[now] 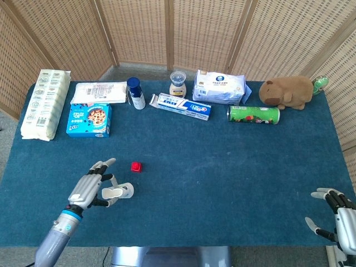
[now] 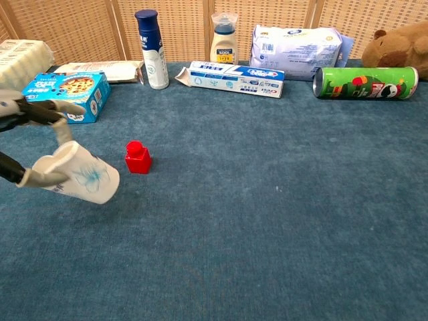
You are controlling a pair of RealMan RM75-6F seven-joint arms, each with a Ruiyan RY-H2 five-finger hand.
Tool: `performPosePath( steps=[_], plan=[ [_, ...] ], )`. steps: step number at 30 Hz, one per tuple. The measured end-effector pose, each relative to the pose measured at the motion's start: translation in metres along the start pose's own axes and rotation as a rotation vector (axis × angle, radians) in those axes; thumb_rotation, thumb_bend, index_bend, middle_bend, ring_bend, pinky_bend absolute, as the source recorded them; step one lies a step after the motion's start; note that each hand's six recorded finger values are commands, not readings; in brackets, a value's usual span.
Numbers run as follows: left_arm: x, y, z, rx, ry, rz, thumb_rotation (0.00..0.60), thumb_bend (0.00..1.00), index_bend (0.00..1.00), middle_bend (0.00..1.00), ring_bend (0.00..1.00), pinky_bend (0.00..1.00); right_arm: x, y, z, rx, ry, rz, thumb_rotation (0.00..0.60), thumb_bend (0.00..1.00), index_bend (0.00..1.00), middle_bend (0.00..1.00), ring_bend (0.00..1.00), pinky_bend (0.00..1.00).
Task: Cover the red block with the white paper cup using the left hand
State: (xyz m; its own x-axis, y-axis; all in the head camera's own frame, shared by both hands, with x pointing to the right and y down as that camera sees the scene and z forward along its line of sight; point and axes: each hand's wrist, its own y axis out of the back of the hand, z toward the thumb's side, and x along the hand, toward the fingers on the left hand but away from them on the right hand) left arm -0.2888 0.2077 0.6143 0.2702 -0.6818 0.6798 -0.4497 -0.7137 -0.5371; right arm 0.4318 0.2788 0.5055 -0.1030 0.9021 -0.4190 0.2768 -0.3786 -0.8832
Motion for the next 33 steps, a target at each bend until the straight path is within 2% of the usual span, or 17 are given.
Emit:
performPosePath(
  steps=[7, 12, 15, 17, 22, 24, 26, 30, 33],
  plan=[
    [-0.003, 0.006, -0.022, -0.213, 0.035, -0.039, 0.457, 0.25, 0.57, 0.05, 0.00, 0.00, -0.003, -0.004, 0.006, 0.002, 0.015, 0.009, 0.600, 0.26, 0.34, 0.29, 0.22, 0.29],
    [0.000, 0.008, -0.042, -0.278, 0.055, -0.076, 0.446, 0.25, 0.57, 0.05, 0.00, 0.00, -0.004, -0.005, 0.008, 0.005, 0.015, 0.010, 0.600, 0.26, 0.34, 0.29, 0.22, 0.29],
    [0.004, 0.011, -0.052, -0.271, 0.057, -0.080, 0.447, 0.25, 0.57, 0.05, 0.00, 0.00, -0.005, -0.005, 0.009, 0.006, 0.015, 0.010, 0.600, 0.26, 0.34, 0.29, 0.22, 0.29],
    [0.007, 0.012, -0.057, -0.264, 0.056, -0.078, 0.446, 0.24, 0.53, 0.05, 0.00, 0.00, -0.005, -0.005, 0.010, 0.007, 0.014, 0.009, 0.600, 0.26, 0.34, 0.29, 0.22, 0.29],
    [0.015, 0.009, -0.067, -0.284, 0.061, -0.085, 0.454, 0.14, 0.18, 0.02, 0.00, 0.00, -0.005, -0.006, 0.010, 0.007, 0.012, 0.010, 0.600, 0.26, 0.34, 0.29, 0.22, 0.29],
    [0.017, 0.007, -0.071, -0.268, 0.065, -0.097, 0.453, 0.13, 0.09, 0.00, 0.00, 0.00, -0.005, -0.005, 0.011, 0.005, 0.012, 0.009, 0.600, 0.26, 0.34, 0.29, 0.22, 0.29],
    [0.017, 0.007, -0.073, -0.241, 0.070, -0.108, 0.461, 0.12, 0.06, 0.00, 0.00, 0.00, -0.005, -0.004, 0.011, -0.001, 0.011, 0.007, 0.600, 0.26, 0.34, 0.29, 0.22, 0.29],
    [0.013, 0.011, -0.080, -0.124, 0.093, -0.141, 0.451, 0.12, 0.05, 0.00, 0.00, 0.00, -0.003, -0.002, 0.011, -0.009, 0.010, 0.004, 0.600, 0.26, 0.34, 0.29, 0.22, 0.29],
    [0.009, 0.018, -0.083, -0.043, 0.105, -0.136, 0.453, 0.12, 0.05, 0.00, 0.00, 0.00, -0.002, -0.001, 0.010, -0.010, 0.008, 0.003, 0.600, 0.26, 0.34, 0.29, 0.22, 0.29]
  ],
)
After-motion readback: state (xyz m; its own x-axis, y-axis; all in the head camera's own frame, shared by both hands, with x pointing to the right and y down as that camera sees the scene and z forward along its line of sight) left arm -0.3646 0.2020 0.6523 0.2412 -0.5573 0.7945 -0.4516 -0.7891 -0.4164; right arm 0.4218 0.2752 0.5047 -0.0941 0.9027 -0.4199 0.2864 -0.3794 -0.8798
